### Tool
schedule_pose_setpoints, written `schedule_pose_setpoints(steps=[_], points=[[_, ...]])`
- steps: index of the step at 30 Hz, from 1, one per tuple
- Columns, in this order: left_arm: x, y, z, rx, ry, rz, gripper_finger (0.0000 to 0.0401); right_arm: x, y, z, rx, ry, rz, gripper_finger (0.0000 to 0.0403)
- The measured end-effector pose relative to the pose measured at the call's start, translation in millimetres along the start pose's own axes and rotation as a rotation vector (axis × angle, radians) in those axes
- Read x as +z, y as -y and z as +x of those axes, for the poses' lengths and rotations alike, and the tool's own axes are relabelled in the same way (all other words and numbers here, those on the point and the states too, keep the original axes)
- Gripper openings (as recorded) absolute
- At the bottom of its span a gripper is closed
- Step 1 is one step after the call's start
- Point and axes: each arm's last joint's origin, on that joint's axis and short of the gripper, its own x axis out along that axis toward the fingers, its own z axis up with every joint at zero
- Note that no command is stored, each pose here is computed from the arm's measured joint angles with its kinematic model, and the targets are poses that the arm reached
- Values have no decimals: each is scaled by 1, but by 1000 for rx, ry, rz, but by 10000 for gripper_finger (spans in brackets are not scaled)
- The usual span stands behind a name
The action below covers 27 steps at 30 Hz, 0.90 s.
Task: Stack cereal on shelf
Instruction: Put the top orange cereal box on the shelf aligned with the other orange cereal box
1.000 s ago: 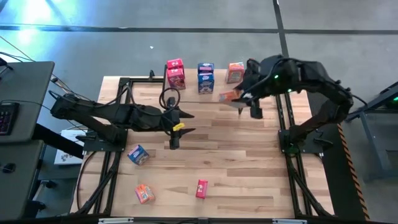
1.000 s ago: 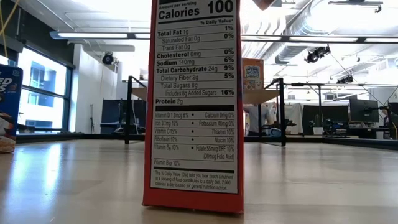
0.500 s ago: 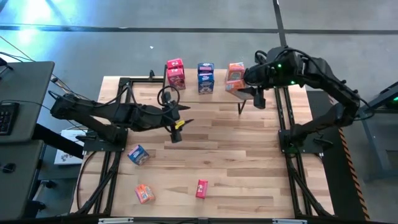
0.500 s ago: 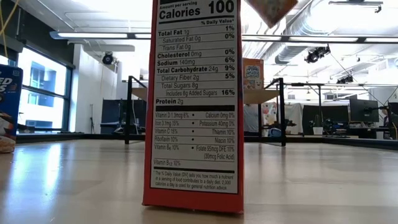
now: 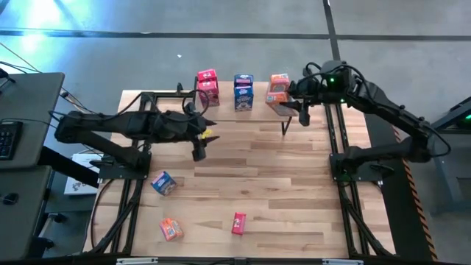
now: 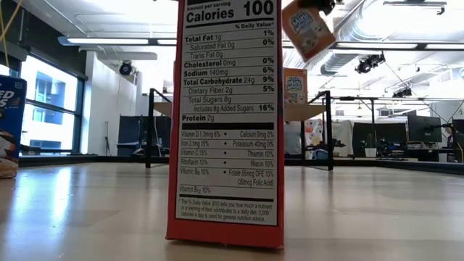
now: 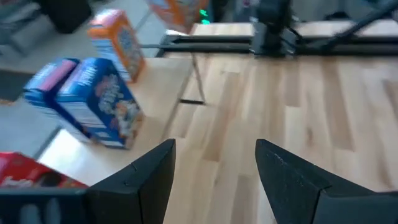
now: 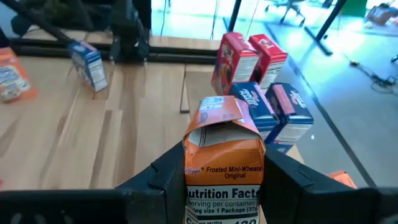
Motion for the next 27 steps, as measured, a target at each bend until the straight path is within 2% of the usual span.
schedule_pose_setpoints(steps=[6,11,19,27], points=[[-1,-6,-9,-108,28,18,212,-29,7,8,-2,85,9,149],[-18,-12,-15,-141,65,4,212,-49,13,11,26,166,10,149],[-45,-23,-26,-179,192,-40,212,-78,26,20,105,283,-15,149],[-61,-30,-29,-145,229,-39,212,-105,39,20,178,401,-75,149]])
